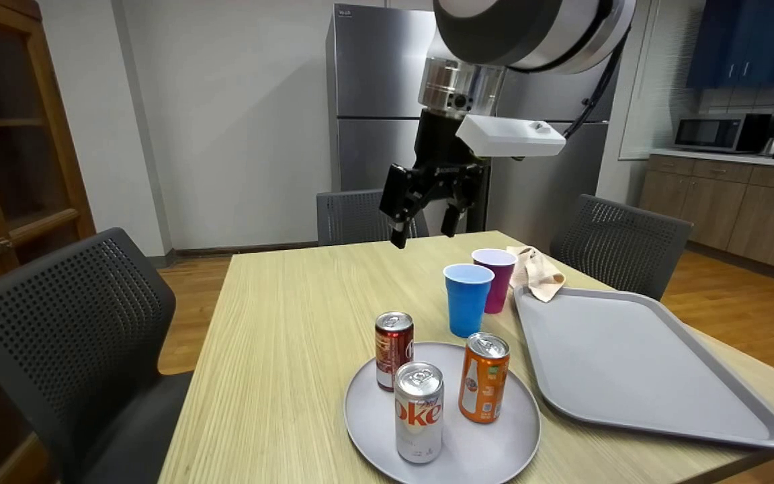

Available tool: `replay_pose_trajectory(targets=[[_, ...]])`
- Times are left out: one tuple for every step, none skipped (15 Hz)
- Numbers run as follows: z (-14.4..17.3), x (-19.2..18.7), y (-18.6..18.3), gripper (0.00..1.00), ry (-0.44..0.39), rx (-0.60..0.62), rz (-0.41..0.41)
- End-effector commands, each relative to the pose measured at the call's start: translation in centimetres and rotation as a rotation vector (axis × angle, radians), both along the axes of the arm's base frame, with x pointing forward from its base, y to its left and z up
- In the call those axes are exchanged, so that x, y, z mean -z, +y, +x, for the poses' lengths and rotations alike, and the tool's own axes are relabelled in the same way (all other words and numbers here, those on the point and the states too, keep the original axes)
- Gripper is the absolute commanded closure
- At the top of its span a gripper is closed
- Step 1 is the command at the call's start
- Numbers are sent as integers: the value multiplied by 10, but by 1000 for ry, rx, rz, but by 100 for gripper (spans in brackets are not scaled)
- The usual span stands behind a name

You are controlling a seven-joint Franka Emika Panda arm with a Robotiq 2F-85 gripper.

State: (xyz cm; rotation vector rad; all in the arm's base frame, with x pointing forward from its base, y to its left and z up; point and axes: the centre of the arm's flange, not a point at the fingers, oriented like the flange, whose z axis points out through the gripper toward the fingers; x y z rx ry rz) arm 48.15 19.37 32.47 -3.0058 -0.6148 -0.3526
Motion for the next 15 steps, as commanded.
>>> replay_pose_trajectory(targets=[[11,7,14,0,1,-74,0],[12,11,17,0,5,-85,-7],[13,16,19,0,11,-94,-8],[15,20,21,0,17,-102,-7],[17,25,23,0,24,-110,-10],[20,30,25,0,29,-117,-17],[22,35,26,0,36,-121,-22],[24,41,27,0,45,-124,-25],[27,47,28,0,53,-129,-30],[28,52,30,0,62,-134,-31],[30,57,32,0,69,-138,-31],[32,62,34,0,76,-144,-33],[33,67,37,0,86,-150,-33],[34,71,39,0,93,-155,-37],[35,77,40,0,103,-159,-37]])
